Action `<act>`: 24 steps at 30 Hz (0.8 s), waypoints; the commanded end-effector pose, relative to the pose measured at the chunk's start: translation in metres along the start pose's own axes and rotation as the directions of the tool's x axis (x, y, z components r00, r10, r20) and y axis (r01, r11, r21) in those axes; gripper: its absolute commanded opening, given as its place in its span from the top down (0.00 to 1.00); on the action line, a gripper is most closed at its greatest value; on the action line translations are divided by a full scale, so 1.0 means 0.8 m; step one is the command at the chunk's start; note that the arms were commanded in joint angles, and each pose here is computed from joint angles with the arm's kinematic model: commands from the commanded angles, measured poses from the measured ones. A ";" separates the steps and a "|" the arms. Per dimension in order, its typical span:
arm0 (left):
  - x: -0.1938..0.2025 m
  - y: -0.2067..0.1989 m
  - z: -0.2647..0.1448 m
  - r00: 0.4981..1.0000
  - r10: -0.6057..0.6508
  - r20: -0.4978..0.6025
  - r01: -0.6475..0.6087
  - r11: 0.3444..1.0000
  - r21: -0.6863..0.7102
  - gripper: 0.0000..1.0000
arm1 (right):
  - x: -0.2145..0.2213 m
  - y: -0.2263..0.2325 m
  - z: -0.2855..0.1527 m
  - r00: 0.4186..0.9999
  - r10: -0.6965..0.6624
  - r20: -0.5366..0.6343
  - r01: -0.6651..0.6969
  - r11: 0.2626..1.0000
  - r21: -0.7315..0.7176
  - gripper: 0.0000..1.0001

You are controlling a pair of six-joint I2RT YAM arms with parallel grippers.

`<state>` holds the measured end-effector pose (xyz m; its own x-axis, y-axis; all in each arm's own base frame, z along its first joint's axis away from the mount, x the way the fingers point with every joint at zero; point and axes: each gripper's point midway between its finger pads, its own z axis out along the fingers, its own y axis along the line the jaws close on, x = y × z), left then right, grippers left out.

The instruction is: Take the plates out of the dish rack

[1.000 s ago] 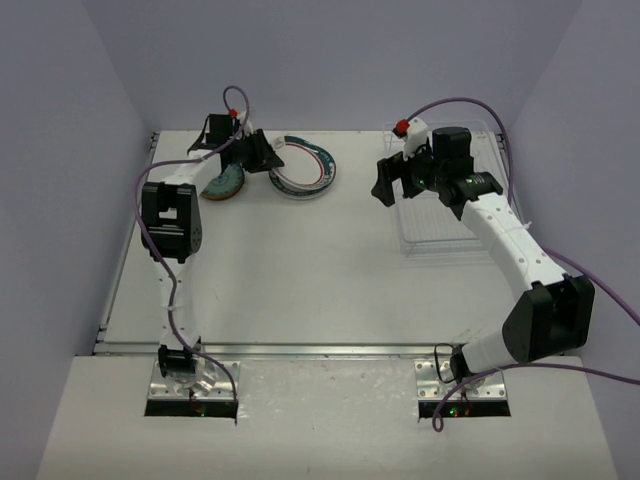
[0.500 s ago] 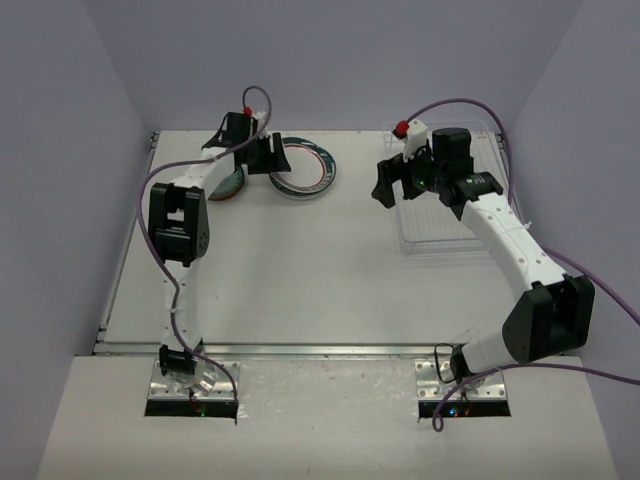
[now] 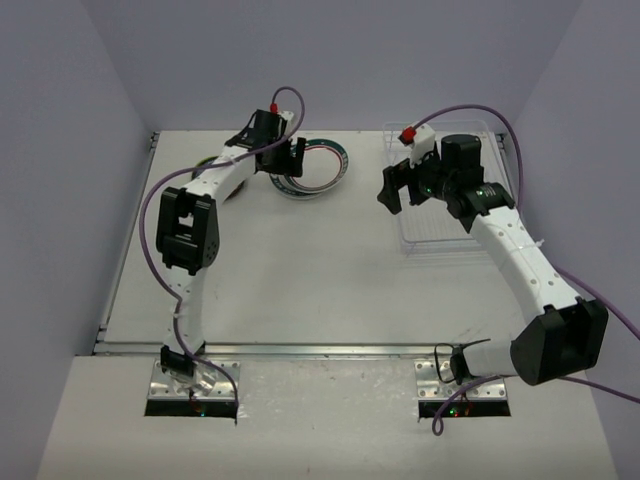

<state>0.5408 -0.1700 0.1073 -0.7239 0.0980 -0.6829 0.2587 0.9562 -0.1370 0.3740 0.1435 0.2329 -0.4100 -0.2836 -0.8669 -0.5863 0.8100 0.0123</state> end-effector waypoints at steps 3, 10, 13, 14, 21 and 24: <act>-0.085 0.047 -0.091 0.978 -0.013 0.208 0.037 0.993 -0.114 0.19 | -0.005 0.000 -0.006 0.999 -0.025 0.036 0.024 1.000 0.017 0.01; -0.100 0.066 -0.167 0.939 -0.002 0.344 0.064 0.983 -0.169 0.20 | 0.002 -0.001 -0.007 0.999 -0.004 0.044 0.003 0.999 0.033 0.01; -0.083 0.069 -0.185 0.936 -0.001 0.353 0.074 0.978 -0.194 0.07 | 0.004 -0.003 -0.009 0.999 0.020 0.049 -0.023 0.998 0.056 0.01; -0.077 0.066 -0.202 0.931 0.001 0.366 0.074 0.979 -0.190 0.00 | 0.010 -0.003 -0.010 0.999 0.031 0.045 -0.034 0.997 0.065 0.01; -0.022 0.049 -0.262 0.924 0.086 0.373 -0.027 0.987 -0.161 0.00 | 0.071 -0.011 -0.015 0.992 0.123 -0.017 -0.118 0.980 0.162 0.01; 0.021 0.056 -0.266 0.934 0.117 0.338 -0.053 0.980 -0.194 0.00 | 0.095 -0.022 -0.021 0.996 0.094 -0.004 -0.090 0.971 0.223 0.01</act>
<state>0.4228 -0.0725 0.2416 -0.4722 0.0543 -0.8798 0.1430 0.9896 -0.0156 0.3389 0.1158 0.1741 -0.5136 -0.2298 -0.8267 -0.4538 0.8905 0.0344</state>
